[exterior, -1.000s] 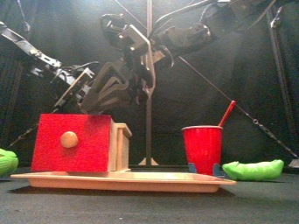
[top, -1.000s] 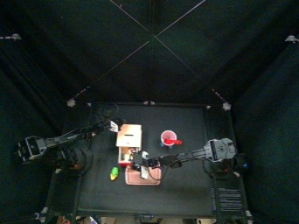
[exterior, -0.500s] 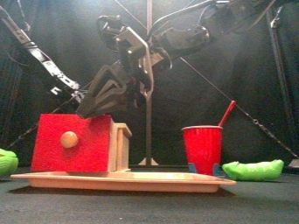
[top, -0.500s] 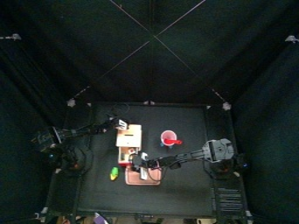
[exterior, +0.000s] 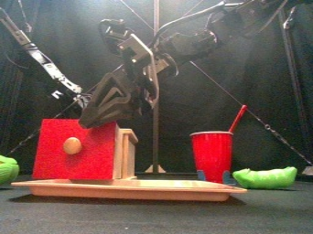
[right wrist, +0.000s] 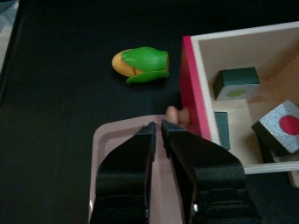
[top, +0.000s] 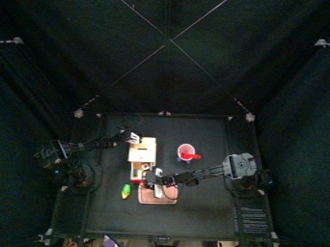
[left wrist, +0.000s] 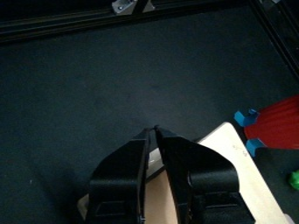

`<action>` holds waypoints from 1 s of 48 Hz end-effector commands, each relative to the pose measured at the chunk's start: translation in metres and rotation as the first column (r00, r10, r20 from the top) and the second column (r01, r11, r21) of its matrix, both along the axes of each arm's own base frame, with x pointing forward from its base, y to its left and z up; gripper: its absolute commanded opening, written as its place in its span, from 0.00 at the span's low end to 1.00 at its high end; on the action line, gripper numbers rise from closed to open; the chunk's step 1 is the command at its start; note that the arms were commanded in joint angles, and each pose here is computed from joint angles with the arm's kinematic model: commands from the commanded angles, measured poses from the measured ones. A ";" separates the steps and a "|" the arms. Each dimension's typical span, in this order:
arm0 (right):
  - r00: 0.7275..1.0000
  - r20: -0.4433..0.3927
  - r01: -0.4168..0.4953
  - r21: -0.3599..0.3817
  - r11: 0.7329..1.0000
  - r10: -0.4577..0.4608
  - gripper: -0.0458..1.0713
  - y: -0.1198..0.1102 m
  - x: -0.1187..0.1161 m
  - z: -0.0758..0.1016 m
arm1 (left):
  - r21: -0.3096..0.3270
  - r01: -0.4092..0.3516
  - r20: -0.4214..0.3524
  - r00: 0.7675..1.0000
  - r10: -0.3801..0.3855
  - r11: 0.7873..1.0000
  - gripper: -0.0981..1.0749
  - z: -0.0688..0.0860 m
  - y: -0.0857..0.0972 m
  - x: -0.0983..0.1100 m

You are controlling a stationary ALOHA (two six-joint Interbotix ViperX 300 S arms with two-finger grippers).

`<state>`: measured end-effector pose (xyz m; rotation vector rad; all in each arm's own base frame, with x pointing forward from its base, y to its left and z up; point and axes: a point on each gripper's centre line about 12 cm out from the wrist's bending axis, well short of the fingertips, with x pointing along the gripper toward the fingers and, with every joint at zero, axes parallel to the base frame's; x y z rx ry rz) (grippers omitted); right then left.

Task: Close drawer

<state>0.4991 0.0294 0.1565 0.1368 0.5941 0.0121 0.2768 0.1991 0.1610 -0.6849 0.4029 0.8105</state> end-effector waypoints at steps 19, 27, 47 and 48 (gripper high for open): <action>0.993 0.066 0.095 0.012 0.995 -0.095 0.54 -0.047 0.013 0.022 | 0.018 -0.003 0.019 1.000 0.003 1.000 0.59 0.008 0.003 0.001; 0.990 0.069 0.125 0.012 0.992 -0.126 0.54 -0.063 0.015 0.022 | 0.022 -0.004 0.023 1.000 0.003 1.000 0.59 0.010 0.003 0.002; 0.980 0.077 0.183 0.011 0.983 -0.184 0.54 -0.094 0.015 0.024 | 0.022 -0.004 0.027 1.000 0.004 1.000 0.59 0.011 0.003 0.002; 0.979 0.079 0.186 0.011 0.982 -0.187 0.54 -0.095 0.015 0.025 | 0.021 -0.005 0.028 1.000 0.004 1.000 0.59 0.011 0.003 0.002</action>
